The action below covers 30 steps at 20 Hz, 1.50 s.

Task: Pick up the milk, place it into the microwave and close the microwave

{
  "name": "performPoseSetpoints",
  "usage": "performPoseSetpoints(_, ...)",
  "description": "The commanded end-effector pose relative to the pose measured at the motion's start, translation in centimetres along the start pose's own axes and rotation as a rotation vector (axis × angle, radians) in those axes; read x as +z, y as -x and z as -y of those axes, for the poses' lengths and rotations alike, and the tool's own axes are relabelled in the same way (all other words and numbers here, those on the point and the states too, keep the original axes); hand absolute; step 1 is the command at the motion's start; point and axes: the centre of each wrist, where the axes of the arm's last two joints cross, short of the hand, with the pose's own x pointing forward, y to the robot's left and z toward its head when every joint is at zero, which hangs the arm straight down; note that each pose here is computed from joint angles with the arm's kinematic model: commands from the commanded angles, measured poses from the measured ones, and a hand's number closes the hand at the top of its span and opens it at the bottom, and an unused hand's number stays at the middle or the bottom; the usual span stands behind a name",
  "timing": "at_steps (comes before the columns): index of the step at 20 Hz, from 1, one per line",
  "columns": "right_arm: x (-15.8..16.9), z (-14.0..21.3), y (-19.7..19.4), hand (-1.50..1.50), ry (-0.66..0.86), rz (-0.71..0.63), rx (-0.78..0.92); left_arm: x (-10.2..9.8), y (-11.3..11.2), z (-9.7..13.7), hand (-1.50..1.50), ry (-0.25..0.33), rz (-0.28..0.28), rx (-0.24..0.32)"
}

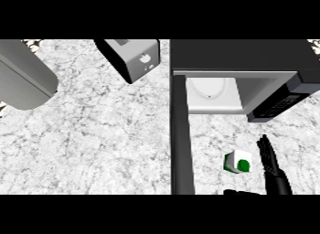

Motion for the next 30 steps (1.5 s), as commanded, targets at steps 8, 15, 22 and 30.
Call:
performPoseSetpoints(8, -1.4, 1.4, 4.2, -1.5, 0.033, -0.006, 0.05, 1.9, -1.9, 0.2, -1.5, 0.006, 0.011, 0.007)
performPoseSetpoints(15, -3.4, -0.6, 5.7, 1.5, -0.051, 0.019, 0.022, 0.4, -2.3, -0.2, -1.5, 0.011, 0.016, -0.004)
performPoseSetpoints(22, -4.5, -3.0, 5.5, 1.5, -0.053, 0.178, 0.058, 1.5, -0.8, -0.3, -1.5, 0.023, 0.022, -0.003)
performPoseSetpoints(30, -6.0, 2.6, 4.8, 1.5, -0.051, 0.203, 0.008, 0.7, -0.7, 0.2, -1.5, 0.002, 0.017, 0.0)
